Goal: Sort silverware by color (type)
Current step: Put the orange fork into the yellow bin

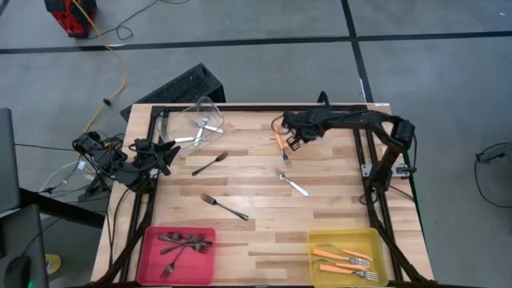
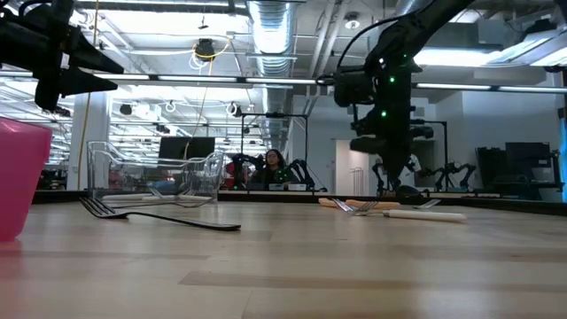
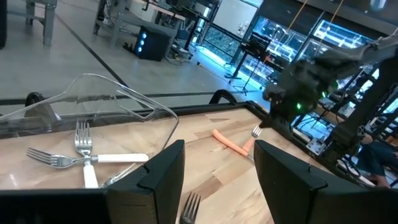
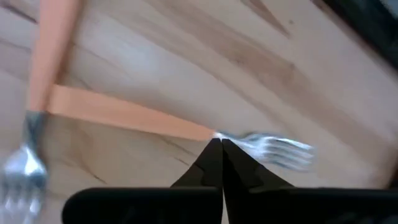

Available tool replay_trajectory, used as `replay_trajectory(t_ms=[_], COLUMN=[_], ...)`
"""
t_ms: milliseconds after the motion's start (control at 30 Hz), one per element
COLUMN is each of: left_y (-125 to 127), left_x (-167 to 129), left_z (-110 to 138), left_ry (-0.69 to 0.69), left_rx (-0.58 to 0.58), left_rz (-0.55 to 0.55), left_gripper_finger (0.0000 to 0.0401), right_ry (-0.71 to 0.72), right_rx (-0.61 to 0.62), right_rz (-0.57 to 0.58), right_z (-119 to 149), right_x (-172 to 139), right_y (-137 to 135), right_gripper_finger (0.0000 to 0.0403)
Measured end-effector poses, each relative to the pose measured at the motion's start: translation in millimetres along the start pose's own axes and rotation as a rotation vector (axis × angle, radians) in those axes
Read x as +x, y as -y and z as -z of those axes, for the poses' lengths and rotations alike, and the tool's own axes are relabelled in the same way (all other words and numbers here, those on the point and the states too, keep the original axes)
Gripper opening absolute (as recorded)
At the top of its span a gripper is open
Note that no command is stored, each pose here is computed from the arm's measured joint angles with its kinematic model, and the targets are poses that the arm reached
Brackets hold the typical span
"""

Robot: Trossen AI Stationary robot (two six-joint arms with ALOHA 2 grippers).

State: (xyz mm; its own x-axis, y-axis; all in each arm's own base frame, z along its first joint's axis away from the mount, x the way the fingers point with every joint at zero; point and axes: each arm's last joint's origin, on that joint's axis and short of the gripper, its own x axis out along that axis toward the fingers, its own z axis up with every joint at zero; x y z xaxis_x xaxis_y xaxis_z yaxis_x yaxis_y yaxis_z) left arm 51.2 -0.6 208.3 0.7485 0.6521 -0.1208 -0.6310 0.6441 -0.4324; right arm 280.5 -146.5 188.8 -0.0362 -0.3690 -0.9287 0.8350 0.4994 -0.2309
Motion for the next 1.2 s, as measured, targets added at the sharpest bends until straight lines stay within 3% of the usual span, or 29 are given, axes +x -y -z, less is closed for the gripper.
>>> replay_trajectory(t_ms=[100,333,500,600,967,1200], left_y=[0.0,0.4,0.1,0.1,0.2,0.2], left_x=[0.0,0.0,0.0,0.0,0.0,0.0], left_z=[0.0,0.5,0.0,0.1,0.2,0.2], left_ry=[0.002,-0.016,-0.002,-0.002,-0.008,-0.008], left_rx=[0.000,0.000,0.000,0.000,0.000,0.000], left_rz=[-0.001,0.014,0.002,0.002,0.007,0.007], left_gripper_finger=[0.0178,0.0178,0.0178,0.0178,0.0178,0.0178], right_ry=[0.051,0.059,0.127,0.173,0.217,0.273], right_rx=[0.067,0.171,0.173,0.190,0.211,0.234], right_rz=[0.048,0.039,-0.003,0.060,0.174,0.255], right_z=[7.6,11.2,12.4,17.7,31.0,36.1], right_x=[-2.2,-3.8,-20.1,-22.1,24.6,33.8], right_y=[-10.4,-15.5,-34.1,-37.4,-77.1,-82.0], right_gripper_finger=[0.0018,0.0014,0.0014,0.0014,0.0014,0.0014])
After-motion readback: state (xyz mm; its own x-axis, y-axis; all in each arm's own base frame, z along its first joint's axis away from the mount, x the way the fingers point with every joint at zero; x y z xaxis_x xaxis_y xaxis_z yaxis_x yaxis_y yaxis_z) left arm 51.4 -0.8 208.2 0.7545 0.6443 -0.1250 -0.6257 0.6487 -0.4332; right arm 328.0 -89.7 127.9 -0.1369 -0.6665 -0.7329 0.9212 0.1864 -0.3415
